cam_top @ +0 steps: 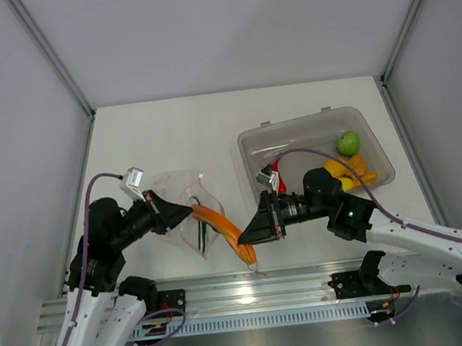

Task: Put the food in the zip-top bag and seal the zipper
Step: Place the fake food in the zipper food storage bag.

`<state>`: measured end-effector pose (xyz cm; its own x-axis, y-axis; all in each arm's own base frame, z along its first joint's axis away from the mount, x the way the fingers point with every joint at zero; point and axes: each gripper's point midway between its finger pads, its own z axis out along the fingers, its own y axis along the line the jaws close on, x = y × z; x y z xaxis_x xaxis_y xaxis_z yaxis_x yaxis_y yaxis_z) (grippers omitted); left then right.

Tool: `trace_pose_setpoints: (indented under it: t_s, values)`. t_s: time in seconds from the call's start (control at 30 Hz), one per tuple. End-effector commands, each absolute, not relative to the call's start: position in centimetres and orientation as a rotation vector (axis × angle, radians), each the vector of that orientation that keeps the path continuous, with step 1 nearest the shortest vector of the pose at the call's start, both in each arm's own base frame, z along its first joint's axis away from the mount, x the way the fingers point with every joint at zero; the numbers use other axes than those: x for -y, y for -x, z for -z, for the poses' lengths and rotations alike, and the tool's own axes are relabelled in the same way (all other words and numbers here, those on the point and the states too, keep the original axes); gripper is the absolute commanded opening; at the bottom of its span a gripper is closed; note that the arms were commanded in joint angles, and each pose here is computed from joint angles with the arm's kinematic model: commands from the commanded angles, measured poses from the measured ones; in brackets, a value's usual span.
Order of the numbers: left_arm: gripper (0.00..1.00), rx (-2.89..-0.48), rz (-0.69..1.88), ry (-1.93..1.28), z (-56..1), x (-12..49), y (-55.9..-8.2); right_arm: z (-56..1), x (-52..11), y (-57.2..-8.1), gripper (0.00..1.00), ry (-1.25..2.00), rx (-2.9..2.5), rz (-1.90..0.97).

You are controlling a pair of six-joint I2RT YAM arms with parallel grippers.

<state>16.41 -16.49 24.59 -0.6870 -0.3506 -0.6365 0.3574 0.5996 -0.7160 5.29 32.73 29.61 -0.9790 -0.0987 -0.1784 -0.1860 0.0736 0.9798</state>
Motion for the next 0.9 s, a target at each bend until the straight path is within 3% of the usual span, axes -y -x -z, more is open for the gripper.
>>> trace_pose_setpoints:
  t_s: [0.0, 0.17, 0.23, 0.27, 0.3, 0.43, 0.5, 0.87]
  values:
    - [0.01, -2.012, 1.198, -0.020, -25.4, 17.0, -15.5, -33.0, -34.1, -6.4, 0.00, 0.333, -2.077, -2.161]
    - [0.01, -1.988, 1.206, -0.025, -25.9, 16.8, -14.8, -32.6, -37.0, -8.3, 0.00, 0.239, -2.095, -2.244]
    - [0.01, -1.981, 1.207, -0.024, -26.1, 16.7, -14.6, -32.1, -38.1, -9.0, 0.10, 0.222, -2.114, -2.242]
    - [0.01, -1.980, 1.208, -0.025, -26.2, 16.7, -14.5, -32.7, -38.5, -9.4, 0.18, 0.229, -2.096, -2.240]
    - [0.01, -1.979, 1.207, -0.027, -26.2, 16.7, -14.4, -32.6, -38.9, -9.7, 0.51, 0.233, -2.101, -2.232]
    - [0.01, -1.979, 1.209, -0.031, -26.2, 16.7, -14.2, -32.4, -39.9, -10.6, 0.95, 0.255, -2.124, -2.168]
    - [0.01, -1.977, 1.208, -0.033, -26.2, 16.7, -14.2, -32.4, -39.8, -11.0, 0.99, 0.261, -2.127, -2.109]
    - [0.01, -1.972, 1.214, -0.040, -26.3, 16.8, -14.4, -28.8, -36.3, -11.8, 0.96, 0.310, -2.290, -1.610]
